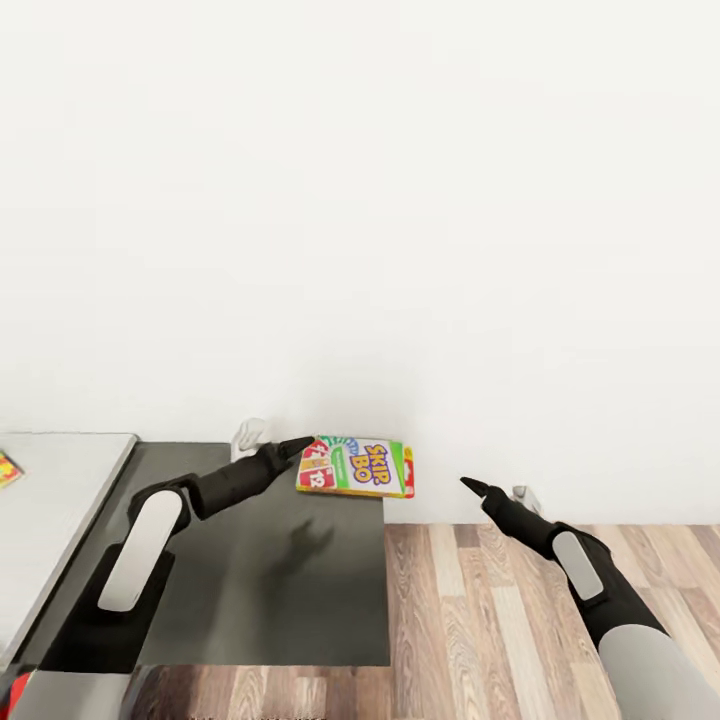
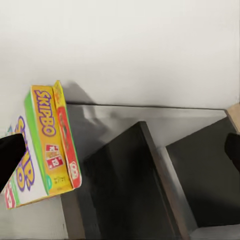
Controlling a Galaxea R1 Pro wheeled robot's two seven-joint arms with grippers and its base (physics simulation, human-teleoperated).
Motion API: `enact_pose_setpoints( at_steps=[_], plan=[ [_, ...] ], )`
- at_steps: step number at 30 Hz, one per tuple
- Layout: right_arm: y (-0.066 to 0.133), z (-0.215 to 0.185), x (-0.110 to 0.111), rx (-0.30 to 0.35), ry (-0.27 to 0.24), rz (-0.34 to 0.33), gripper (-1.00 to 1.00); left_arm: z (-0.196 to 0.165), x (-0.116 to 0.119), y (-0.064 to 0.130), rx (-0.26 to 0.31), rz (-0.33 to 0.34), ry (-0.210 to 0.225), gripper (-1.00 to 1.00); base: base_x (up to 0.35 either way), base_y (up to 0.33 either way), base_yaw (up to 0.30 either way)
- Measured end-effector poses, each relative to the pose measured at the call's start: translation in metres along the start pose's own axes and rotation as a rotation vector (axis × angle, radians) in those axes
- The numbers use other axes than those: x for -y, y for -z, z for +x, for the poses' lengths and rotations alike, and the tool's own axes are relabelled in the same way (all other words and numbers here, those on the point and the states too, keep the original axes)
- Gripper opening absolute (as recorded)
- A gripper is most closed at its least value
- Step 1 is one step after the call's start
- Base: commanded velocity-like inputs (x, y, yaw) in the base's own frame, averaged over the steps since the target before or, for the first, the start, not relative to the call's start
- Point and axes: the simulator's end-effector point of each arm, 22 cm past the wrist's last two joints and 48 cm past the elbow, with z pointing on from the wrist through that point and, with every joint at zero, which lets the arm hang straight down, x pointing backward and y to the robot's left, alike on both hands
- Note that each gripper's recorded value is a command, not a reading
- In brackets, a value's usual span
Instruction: Put all the toys in the child's room - the three board games (two on the bed and one on the table), the two jigsaw puzzles on the table, and the tennis ball on the table - inside the toy box on the table in the child's room.
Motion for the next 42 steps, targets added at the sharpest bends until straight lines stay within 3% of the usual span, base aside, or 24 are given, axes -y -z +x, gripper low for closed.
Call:
enact_pose_setpoints(
  at_steps=[9,20,29,42],
  plan=[
    [0.004,-0.009,-0.006,0.011,0.008,-0.036,1.0,0.007,0.011,-0.004,-0.017,0.029,0.006,1.0,0.0,0.0,0.286],
    [0.015,-0.028,0.004,0.043,0.009,-0.021,1.0,0.02,0.026,-0.009,-0.051,0.076,0.025,1.0,0.0,0.0,0.096],
    [0.036,-0.06,0.028,0.114,-0.033,0.021,1.0,0.025,0.034,-0.01,-0.066,0.107,0.046,1.0,0.0,0.0,0.01],
    [0.04,-0.058,0.026,0.084,-0.13,-0.01,1.0,0.033,0.043,-0.012,-0.085,0.137,0.063,1.0,0.0,0.0,0.001]
  ],
)
